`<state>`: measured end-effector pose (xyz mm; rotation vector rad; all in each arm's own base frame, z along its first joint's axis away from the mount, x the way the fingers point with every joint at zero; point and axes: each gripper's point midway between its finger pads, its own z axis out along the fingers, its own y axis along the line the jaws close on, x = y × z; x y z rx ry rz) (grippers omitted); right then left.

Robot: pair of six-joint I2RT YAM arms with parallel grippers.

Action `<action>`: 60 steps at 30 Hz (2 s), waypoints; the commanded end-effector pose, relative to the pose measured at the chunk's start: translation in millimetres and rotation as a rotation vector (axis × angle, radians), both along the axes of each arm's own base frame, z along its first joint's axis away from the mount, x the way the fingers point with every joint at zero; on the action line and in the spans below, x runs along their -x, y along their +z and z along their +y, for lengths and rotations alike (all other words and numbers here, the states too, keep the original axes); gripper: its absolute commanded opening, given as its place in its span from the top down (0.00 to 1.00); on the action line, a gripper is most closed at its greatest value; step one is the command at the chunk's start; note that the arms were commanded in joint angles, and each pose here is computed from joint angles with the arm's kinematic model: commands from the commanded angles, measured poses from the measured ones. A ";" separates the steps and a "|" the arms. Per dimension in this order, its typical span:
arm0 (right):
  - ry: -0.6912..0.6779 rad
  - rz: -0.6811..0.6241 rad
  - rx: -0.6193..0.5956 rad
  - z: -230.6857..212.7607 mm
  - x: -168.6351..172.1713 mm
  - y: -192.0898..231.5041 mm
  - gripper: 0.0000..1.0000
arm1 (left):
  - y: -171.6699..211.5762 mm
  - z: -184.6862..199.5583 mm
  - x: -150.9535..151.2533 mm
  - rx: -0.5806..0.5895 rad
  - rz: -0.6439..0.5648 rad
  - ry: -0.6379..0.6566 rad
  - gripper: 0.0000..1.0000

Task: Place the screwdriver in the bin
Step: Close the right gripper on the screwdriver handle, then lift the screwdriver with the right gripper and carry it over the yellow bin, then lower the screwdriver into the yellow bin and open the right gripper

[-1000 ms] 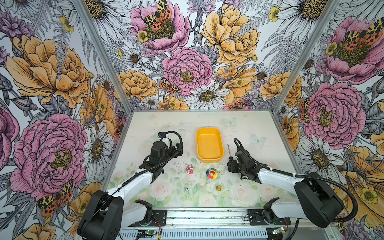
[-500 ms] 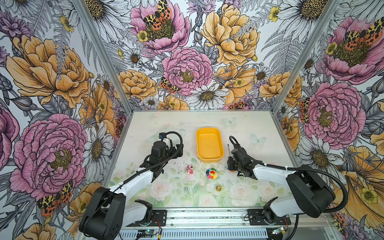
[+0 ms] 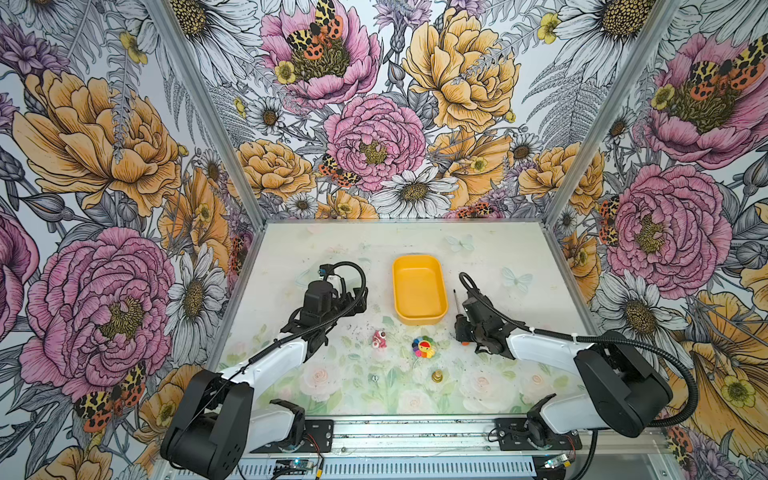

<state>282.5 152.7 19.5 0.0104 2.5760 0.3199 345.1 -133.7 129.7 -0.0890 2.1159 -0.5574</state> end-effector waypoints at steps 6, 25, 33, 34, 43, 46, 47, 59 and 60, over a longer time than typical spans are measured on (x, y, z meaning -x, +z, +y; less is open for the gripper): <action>0.039 0.052 -0.152 7.8 13.5 18.6 1.00 | 10.9 -4.8 -5.9 0.032 -0.014 -0.005 0.01; -0.095 -0.338 -0.365 7.7 -79.5 212.9 1.00 | 11.3 -17.4 -11.0 0.041 -0.012 -0.033 0.01; -0.073 -0.309 -0.274 81.1 -112.5 196.8 1.00 | 18.5 -16.3 -8.3 0.039 -0.019 -0.029 0.01; -0.081 -0.293 -0.255 88.1 -113.3 185.8 1.00 | 19.8 -15.0 -7.7 0.037 -0.020 -0.022 0.01; -0.105 -0.125 -0.155 104.0 -104.0 102.9 1.00 | 26.3 -6.8 -2.3 0.028 -0.040 0.010 0.01; -0.103 -0.097 -0.135 102.2 -99.8 89.0 1.00 | 25.1 -6.2 -2.7 0.026 -0.037 0.013 0.01; -0.101 -0.091 -0.129 101.4 -98.6 85.6 1.00 | 24.8 -6.1 -3.2 0.025 -0.036 0.015 0.01; -0.062 -0.020 -0.082 109.8 -97.4 51.2 1.00 | 15.4 -9.2 -8.3 0.014 -0.009 0.011 0.01; -0.059 -0.014 -0.077 110.6 -97.8 48.2 1.00 | 14.8 -9.3 -8.6 0.013 -0.007 0.011 0.01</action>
